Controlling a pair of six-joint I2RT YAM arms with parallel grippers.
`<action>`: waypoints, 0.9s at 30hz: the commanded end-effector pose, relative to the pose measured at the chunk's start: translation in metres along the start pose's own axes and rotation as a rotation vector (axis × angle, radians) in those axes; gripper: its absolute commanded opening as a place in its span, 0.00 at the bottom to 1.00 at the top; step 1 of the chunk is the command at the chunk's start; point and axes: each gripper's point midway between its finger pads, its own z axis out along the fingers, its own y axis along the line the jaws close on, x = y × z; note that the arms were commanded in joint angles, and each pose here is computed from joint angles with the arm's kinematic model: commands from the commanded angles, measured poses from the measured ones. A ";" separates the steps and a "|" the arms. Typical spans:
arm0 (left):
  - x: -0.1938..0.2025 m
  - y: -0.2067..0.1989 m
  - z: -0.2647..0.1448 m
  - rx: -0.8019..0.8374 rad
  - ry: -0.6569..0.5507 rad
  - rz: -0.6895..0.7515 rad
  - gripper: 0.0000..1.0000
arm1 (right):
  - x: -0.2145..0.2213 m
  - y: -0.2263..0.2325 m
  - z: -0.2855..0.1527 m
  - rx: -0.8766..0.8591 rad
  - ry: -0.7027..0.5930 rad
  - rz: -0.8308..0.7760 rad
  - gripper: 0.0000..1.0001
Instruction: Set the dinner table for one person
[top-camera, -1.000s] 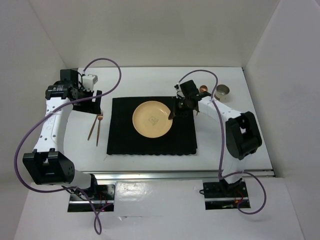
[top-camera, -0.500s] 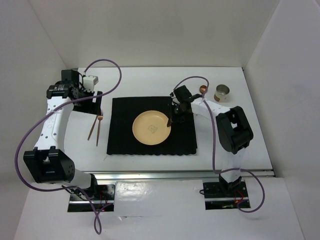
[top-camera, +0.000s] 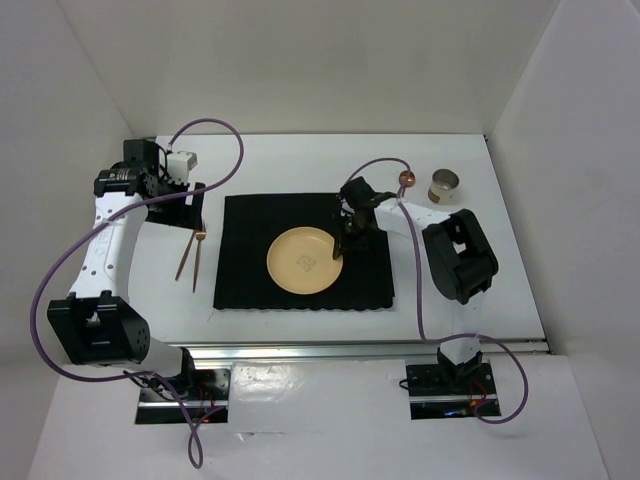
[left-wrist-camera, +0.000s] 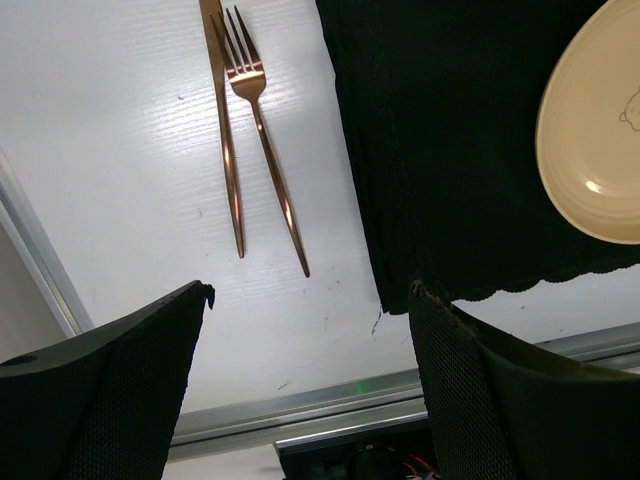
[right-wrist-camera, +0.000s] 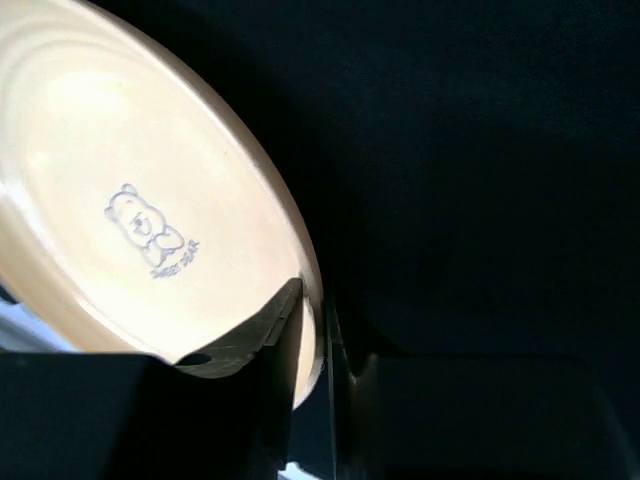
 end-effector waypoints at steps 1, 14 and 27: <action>-0.001 -0.003 0.000 0.019 -0.004 -0.012 0.88 | -0.011 0.002 -0.010 0.032 -0.053 -0.026 0.36; 0.001 -0.005 -0.001 0.030 0.003 -0.014 0.88 | -0.082 -0.009 -0.109 0.167 -0.361 0.012 0.69; 0.008 0.006 0.007 -0.019 0.043 -0.009 0.88 | -0.160 -0.172 -0.100 0.352 -0.390 0.271 0.55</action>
